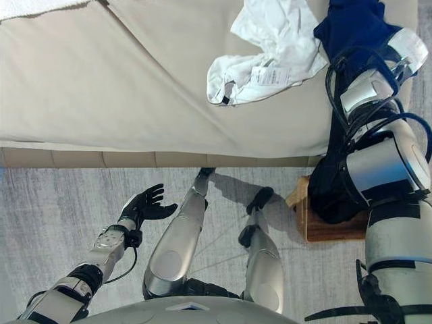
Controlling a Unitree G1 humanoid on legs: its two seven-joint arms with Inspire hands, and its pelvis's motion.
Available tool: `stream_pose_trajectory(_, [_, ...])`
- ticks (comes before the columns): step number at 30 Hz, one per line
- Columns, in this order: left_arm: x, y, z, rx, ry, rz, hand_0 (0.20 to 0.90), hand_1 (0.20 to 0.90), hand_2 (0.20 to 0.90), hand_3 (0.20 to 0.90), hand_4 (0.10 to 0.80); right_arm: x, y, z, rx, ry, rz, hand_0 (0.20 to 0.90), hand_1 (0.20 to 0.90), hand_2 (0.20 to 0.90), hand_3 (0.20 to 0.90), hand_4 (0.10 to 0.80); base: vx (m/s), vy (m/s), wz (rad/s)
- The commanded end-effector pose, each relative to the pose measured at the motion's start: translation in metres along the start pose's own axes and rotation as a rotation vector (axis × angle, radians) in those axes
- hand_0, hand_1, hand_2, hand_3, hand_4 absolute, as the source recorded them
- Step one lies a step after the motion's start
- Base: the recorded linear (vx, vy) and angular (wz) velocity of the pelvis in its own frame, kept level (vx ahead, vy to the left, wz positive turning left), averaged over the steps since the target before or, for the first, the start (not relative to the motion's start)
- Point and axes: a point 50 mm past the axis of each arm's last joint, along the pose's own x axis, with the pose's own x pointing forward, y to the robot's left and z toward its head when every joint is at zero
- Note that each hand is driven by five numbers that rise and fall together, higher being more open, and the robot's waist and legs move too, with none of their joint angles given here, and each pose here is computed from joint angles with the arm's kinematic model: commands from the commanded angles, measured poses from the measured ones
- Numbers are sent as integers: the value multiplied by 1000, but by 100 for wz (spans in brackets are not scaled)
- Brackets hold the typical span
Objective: Pick up the clothes from the bed and place them into the basket
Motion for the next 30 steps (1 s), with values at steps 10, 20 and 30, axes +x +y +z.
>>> stream_pose_trajectory(10, [-31,13,-43,-12,82,-32,900,900,900,900,800,19,-78,9,-94,-97,-81,300,300,300,200,100,4,-3,1])
stream_pose_trajectory(20, [-30,22,-43,7,91,35,900,900,900,900,800,-1,-100,54,187,-457,-354,300,300,300,200,100,-61,-25,0])
stream_pose_trajectory(30, [-25,19,-42,43,139,76,900,900,900,900,800,-34,-98,70,331,-731,-340,300,300,300,200,100,-8,-45,-13])
